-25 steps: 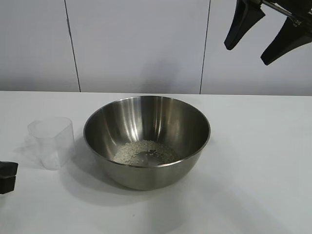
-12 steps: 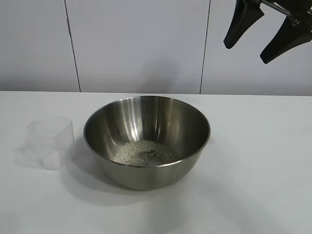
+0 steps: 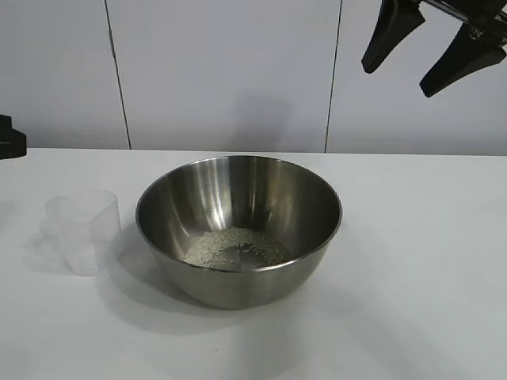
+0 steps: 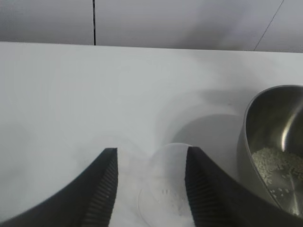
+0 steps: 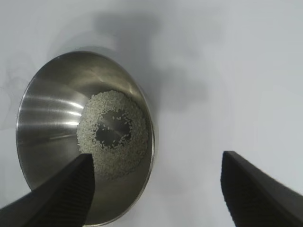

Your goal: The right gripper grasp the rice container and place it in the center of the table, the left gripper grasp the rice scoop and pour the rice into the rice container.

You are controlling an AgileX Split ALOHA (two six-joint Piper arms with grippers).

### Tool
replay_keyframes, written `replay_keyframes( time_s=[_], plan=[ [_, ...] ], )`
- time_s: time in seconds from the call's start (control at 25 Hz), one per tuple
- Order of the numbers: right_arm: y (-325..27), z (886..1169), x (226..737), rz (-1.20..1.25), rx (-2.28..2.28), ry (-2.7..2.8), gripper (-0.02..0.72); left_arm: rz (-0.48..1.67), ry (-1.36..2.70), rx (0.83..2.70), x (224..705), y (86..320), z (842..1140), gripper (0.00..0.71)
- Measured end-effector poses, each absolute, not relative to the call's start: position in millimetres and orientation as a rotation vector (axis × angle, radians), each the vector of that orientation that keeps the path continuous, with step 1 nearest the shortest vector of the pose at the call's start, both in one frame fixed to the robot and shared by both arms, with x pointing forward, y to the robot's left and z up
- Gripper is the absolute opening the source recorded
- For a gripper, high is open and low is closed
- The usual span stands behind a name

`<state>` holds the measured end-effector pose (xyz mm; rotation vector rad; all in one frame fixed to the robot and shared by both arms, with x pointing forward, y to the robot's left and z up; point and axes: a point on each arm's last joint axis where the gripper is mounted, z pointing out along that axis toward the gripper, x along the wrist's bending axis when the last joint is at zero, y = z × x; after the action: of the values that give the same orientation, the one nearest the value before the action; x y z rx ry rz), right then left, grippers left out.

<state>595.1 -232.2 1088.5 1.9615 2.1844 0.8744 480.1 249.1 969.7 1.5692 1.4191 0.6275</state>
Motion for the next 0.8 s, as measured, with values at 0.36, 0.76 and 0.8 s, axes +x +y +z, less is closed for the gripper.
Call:
replay_keyframes(
  time_s=[0.36, 0.76, 0.8],
  plan=[
    [-233.8, 1094.3, 605.9, 0.972, 1.901, 2.057, 0.515, 0.616, 1.546, 1.623, 500.8, 240.4, 995.5, 0.334],
    [-236.0, 1100.9, 616.4, 1.062, 1.836, 1.926, 0.515, 0.459, 1.759, 1.67, 502.2, 211.6, 1021.9, 0.334],
    [-236.2, 1101.3, 616.9, 1.066, 1.832, 1.919, 0.515, 0.434, 1.747, 1.685, 502.9, 207.8, 1027.1, 0.334]
  ],
)
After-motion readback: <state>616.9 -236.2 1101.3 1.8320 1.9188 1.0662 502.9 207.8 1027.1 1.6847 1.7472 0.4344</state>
